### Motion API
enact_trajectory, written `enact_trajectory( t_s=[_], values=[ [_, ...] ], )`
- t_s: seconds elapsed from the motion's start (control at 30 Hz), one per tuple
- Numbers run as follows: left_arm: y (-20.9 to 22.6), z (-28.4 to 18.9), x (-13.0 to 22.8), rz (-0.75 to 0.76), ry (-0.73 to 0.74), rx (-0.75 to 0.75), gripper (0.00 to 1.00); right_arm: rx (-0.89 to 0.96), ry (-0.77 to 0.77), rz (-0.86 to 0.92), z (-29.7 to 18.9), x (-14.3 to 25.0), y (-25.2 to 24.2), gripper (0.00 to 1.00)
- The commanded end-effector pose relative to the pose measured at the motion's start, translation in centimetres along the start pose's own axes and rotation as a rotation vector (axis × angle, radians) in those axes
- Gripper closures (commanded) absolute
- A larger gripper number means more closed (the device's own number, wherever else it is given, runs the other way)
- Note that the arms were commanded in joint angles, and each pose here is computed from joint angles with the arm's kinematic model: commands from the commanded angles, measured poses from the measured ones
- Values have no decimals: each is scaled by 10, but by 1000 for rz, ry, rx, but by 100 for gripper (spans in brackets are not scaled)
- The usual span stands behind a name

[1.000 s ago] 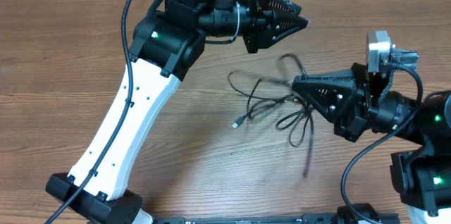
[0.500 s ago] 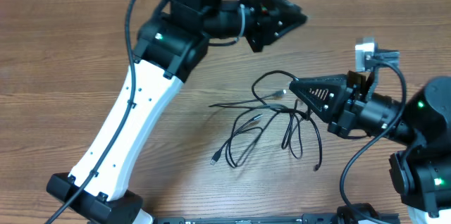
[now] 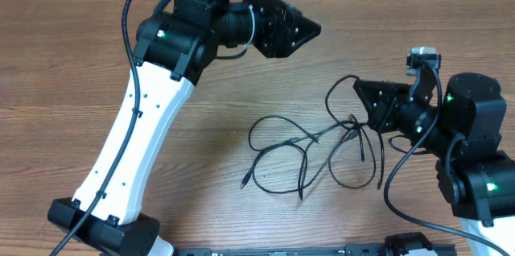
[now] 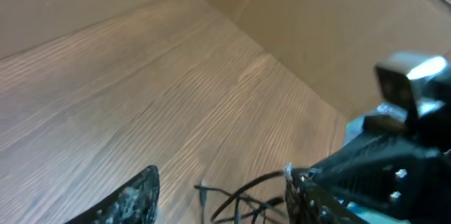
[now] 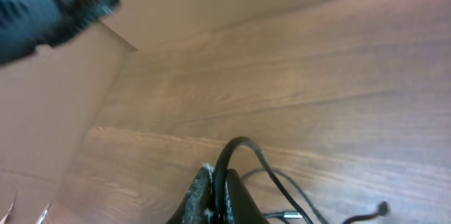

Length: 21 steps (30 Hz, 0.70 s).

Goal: Untangle cables

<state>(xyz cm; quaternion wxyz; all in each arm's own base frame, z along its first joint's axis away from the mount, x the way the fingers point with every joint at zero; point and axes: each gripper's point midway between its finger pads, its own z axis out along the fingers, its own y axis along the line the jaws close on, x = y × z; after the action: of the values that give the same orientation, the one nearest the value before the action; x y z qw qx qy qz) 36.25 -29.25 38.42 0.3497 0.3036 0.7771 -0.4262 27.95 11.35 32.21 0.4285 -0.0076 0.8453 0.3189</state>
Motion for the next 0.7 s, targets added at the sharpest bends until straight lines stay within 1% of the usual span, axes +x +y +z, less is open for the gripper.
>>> enact_trajectory(
  t_s=[0.0, 0.13, 0.17, 0.27, 0.4, 0.5, 0.6, 0.63, 0.67],
  values=[
    [-6, 0, 7, 155, 24, 23, 40, -77, -36, -47, -5, -11, 19, 96],
    [-31, -4, 12, 299, 24, 186, 27, -130, -61, -38, -7, -19, 29, 96],
    [-34, -5, 15, 325, 26, 207, 21, -155, -70, -36, -8, -22, 34, 96],
    [-34, -5, 22, 383, 45, 209, 17, -283, -97, -64, -14, -31, 59, 96],
    [-39, -2, 34, 485, 76, 229, 17, -434, -131, -73, -27, -44, 89, 96],
    [-46, 1, 36, 517, 76, 245, 17, -525, -141, -85, -37, -49, 106, 96],
    [-53, 5, 36, 535, 72, 260, 13, -587, -136, -111, -44, -49, 117, 96],
    [-57, 8, 36, 547, 71, 264, 14, -609, -128, -123, -46, -48, 121, 96],
    [-59, 9, 36, 554, 71, 265, 16, -616, -122, -125, -47, -46, 122, 96]
  ],
)
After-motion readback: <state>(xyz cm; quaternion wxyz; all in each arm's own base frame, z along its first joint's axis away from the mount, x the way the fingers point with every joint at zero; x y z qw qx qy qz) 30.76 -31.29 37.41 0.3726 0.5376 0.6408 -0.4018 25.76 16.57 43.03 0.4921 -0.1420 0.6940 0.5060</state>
